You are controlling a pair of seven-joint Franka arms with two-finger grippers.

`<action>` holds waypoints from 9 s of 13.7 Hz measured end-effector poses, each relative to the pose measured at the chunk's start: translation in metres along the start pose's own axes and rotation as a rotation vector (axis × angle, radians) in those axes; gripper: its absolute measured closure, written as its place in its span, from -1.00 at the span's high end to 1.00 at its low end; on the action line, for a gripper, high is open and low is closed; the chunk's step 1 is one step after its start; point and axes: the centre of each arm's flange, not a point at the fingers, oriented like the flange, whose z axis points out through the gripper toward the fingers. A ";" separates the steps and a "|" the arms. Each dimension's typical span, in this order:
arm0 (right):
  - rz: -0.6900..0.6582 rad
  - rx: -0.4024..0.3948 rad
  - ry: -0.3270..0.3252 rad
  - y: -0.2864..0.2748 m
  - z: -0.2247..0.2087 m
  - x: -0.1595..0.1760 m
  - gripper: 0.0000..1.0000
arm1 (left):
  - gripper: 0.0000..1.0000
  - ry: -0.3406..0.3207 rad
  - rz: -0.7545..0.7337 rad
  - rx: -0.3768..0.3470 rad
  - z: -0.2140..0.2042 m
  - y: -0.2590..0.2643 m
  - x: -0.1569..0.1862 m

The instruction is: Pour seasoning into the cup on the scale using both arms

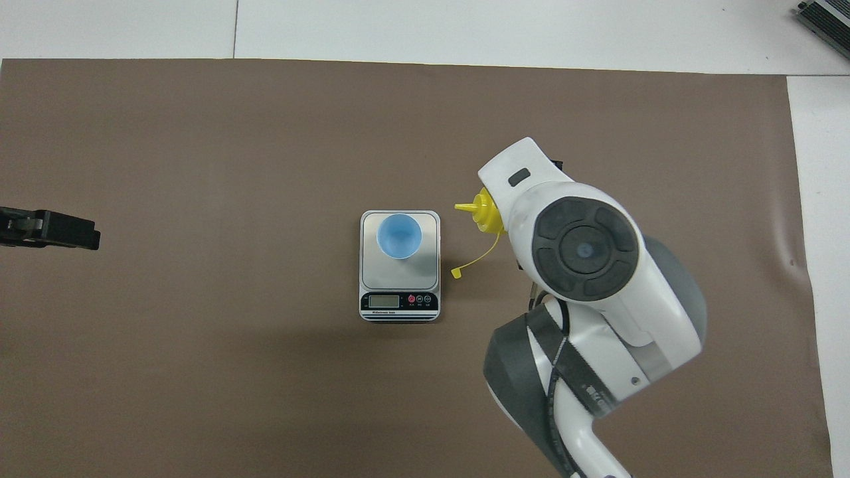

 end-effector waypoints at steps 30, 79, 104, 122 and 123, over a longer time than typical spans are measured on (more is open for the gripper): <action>0.664 0.026 1.025 -0.026 0.211 -0.305 -0.07 | 1.00 0.000 0.000 0.000 0.000 0.000 0.000; 0.304 0.060 0.533 0.028 0.140 -0.397 1.00 | 1.00 0.000 0.000 0.000 0.000 0.000 0.000; 1.242 0.193 -0.043 0.057 -0.057 -0.167 1.00 | 1.00 0.000 0.000 0.000 0.000 0.000 0.000; 1.329 0.255 -0.113 0.081 -0.087 -0.204 1.00 | 1.00 0.000 0.000 0.000 0.000 0.000 0.000; 1.329 0.257 -0.116 0.079 -0.082 -0.204 1.00 | 1.00 0.000 0.000 0.000 0.000 0.000 0.000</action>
